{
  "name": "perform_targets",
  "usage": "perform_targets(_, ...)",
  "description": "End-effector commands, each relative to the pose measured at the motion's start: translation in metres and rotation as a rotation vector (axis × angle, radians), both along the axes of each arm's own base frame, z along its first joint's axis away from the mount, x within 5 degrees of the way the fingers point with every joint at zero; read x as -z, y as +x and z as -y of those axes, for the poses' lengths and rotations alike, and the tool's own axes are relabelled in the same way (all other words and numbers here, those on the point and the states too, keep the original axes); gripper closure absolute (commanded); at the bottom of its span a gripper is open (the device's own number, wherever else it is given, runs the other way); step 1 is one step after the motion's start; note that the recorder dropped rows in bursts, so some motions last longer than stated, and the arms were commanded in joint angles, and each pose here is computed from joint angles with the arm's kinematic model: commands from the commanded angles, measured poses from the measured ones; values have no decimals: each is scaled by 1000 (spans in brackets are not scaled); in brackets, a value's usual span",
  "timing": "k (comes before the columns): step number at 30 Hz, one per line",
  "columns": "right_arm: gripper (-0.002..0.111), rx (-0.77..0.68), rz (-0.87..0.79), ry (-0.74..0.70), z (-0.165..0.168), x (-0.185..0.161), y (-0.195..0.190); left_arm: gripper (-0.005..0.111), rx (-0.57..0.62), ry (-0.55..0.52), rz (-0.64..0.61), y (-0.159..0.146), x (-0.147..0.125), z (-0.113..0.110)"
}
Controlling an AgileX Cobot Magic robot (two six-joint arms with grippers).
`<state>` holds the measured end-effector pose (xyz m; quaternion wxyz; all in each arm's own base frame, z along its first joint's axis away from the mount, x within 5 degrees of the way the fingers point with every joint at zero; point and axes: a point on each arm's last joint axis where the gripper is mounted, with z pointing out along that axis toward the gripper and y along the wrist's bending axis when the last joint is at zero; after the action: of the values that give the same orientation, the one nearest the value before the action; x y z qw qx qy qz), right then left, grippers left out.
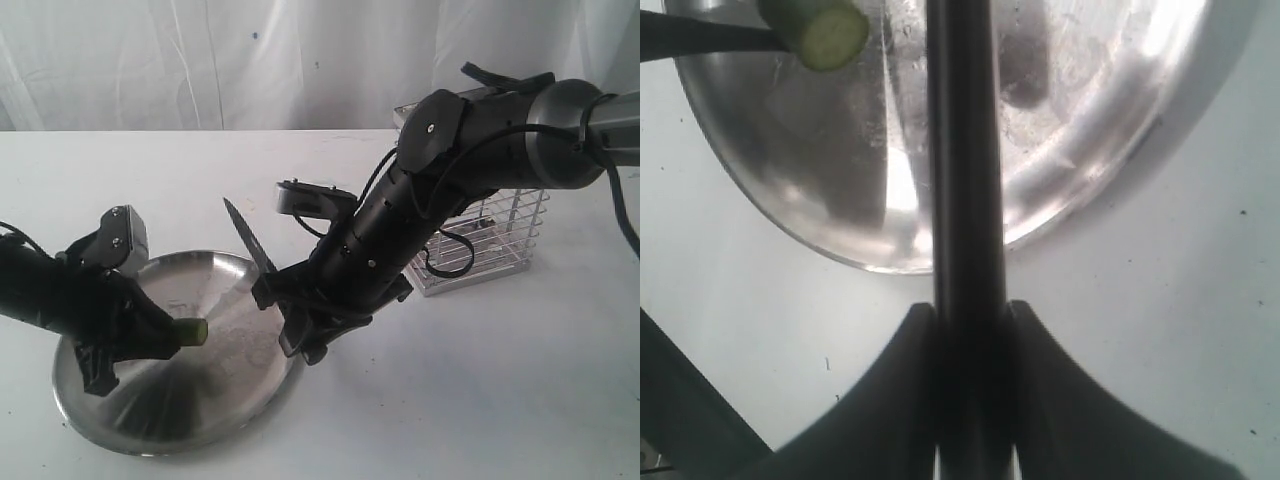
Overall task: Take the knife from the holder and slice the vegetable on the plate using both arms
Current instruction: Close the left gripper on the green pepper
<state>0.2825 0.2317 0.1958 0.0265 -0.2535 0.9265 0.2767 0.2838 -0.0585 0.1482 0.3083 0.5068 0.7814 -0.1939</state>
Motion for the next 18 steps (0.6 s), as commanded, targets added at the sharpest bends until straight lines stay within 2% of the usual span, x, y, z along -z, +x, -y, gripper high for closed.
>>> perform_targets(1, 108, 49, 23, 16, 2, -5, 3, 107, -113, 38, 61, 9, -2, -5)
perform_targets(4, 108, 67, 51, 21, 1, -5, 6, 107, -279, 49, 7, 14, 0, -12)
perform_targets(8, 108, 95, 42, 19, 1, -5, 7, 107, -327, 25, -31, 14, 0, -12)
perform_targets(13, 108, 119, 42, 20, 1, -5, 8, 107, -380, -65, -192, 6, 0, -6)
perform_targets(18, 108, 108, 34, 17, 0, -4, 6, 107, -448, -36, -275, 3, 4, -1)
